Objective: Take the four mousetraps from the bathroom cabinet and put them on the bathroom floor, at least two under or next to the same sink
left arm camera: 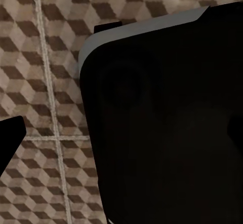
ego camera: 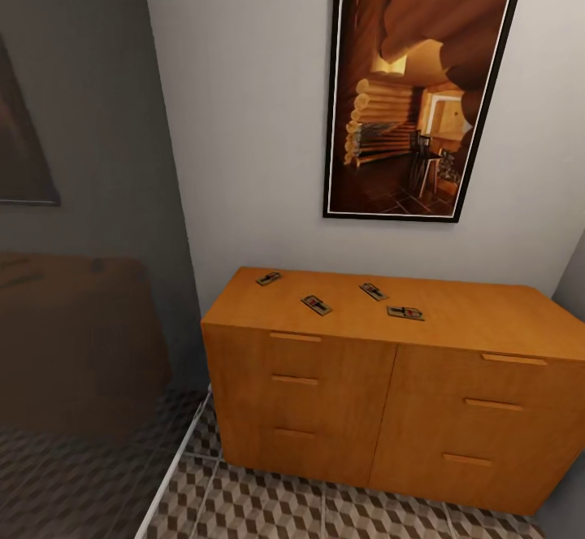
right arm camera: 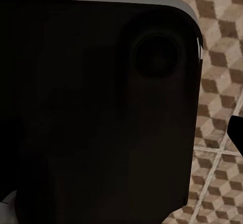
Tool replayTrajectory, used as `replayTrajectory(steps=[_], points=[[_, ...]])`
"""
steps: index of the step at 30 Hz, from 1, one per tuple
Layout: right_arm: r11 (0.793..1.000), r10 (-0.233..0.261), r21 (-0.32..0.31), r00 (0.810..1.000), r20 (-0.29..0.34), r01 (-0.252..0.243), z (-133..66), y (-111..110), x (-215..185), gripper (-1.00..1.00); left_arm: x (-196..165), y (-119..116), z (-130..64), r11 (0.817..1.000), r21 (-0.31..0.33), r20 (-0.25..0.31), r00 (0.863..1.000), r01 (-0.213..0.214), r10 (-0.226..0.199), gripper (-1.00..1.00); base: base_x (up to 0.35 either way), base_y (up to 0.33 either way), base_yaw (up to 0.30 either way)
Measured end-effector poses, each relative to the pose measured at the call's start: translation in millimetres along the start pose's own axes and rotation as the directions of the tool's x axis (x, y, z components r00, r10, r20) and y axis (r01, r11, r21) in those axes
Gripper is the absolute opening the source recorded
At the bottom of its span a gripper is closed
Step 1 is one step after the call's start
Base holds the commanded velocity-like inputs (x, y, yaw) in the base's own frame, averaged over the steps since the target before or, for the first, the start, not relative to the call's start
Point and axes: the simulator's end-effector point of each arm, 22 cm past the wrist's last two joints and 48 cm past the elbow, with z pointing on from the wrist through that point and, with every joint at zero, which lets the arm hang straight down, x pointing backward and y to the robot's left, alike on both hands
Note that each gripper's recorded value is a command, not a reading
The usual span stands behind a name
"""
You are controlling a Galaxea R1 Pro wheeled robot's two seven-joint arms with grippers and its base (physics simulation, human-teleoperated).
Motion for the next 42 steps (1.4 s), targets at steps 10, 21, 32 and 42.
replayTrajectory(steps=[10, 21, 32, 42], points=[[1.000, 0.000, 0.000, 1.000, 0.000, 0.000, -0.1, -0.2, 0.1, 1.00, -0.8, 0.0, -0.1, 1.000, 0.000, 0.002, 1.000, 0.000, 0.000, 1.00, 0.097, 0.042, 0.000], [1.000, 0.001, 0.001, 1.000, 0.001, -0.001, -0.1, -0.7, -0.1, 1.00, -0.9, 0.0, 0.0, 1.000, 0.000, 0.002, 1.000, 0.000, 0.000, 1.00, 0.085, 0.030, 0.000], [1.000, 0.001, 0.002, 1.000, 0.001, -0.001, -0.1, -1.3, -0.2, 1.00, -0.9, 0.1, 0.0, 1.000, 0.000, 0.002, 1.000, 0.001, -0.001, 1.00, 0.017, 0.036, 0.000], [1.000, 0.001, 0.002, 1.000, 0.001, -0.001, -0.1, -1.5, -0.2, 1.00, -1.0, 0.1, 0.0, 1.000, -0.001, 0.003, 1.000, 0.000, 0.000, 1.00, 0.043, 0.062, 0.000]])
